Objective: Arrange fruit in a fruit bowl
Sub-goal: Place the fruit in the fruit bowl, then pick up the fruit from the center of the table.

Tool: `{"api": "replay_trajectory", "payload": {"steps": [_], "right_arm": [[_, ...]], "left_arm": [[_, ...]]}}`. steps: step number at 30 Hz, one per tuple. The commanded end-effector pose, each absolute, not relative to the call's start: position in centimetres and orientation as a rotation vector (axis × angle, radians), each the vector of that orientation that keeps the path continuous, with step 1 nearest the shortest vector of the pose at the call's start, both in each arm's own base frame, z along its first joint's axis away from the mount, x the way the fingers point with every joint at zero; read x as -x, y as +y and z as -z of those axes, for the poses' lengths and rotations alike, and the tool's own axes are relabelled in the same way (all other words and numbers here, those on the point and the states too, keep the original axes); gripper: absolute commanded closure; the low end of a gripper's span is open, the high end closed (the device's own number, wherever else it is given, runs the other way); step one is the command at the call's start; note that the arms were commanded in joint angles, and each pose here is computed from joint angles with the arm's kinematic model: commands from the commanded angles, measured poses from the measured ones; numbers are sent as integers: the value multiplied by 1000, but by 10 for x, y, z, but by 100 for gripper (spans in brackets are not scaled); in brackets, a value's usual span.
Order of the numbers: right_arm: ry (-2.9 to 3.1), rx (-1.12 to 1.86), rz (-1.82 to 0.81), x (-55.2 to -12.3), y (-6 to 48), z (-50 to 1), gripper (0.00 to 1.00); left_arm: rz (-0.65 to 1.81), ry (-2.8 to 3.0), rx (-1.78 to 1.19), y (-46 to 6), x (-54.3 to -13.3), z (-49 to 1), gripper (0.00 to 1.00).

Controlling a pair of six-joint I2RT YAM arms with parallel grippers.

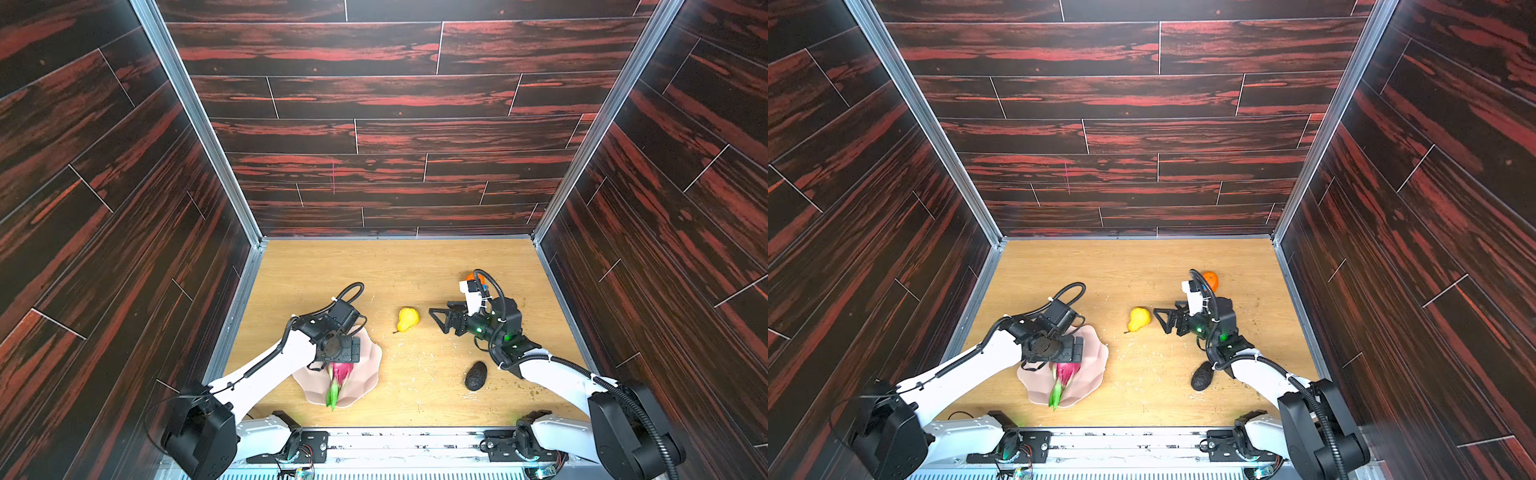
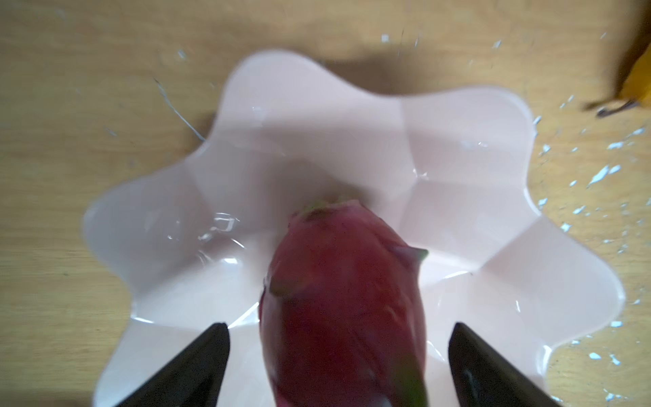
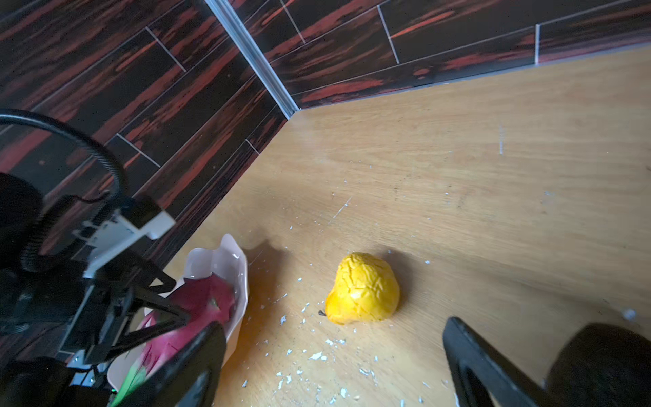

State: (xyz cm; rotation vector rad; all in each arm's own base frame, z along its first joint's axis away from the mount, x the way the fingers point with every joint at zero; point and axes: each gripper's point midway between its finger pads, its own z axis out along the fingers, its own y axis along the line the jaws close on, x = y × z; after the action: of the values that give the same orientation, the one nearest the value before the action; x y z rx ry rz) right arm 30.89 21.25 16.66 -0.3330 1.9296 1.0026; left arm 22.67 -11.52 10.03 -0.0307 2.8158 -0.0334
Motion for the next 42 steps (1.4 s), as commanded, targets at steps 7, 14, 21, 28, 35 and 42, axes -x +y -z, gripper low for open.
{"api": "replay_trajectory", "payload": {"steps": [7,14,21,28,35,42], "right_arm": [[1901,152,-1065,-317,179,-180,1],[1899,17,-1184,-324,156,-169,1],[1925,19,-1138,-327,153,-163,1],[1924,20,-1165,-327,155,-162,1],[1923,25,-1158,-327,155,-163,1],[1927,26,-1155,-327,155,-163,1]], "left_arm": [[284,2455,-124,-167,-291,-198,1],[383,2493,-389,-252,-365,-164,1],[392,2602,-486,-286,-386,-107,1],[436,2631,-585,-316,-372,-81,2],[430,2632,-612,-339,-375,-69,6],[371,2666,-576,-339,-382,-54,17]]}}
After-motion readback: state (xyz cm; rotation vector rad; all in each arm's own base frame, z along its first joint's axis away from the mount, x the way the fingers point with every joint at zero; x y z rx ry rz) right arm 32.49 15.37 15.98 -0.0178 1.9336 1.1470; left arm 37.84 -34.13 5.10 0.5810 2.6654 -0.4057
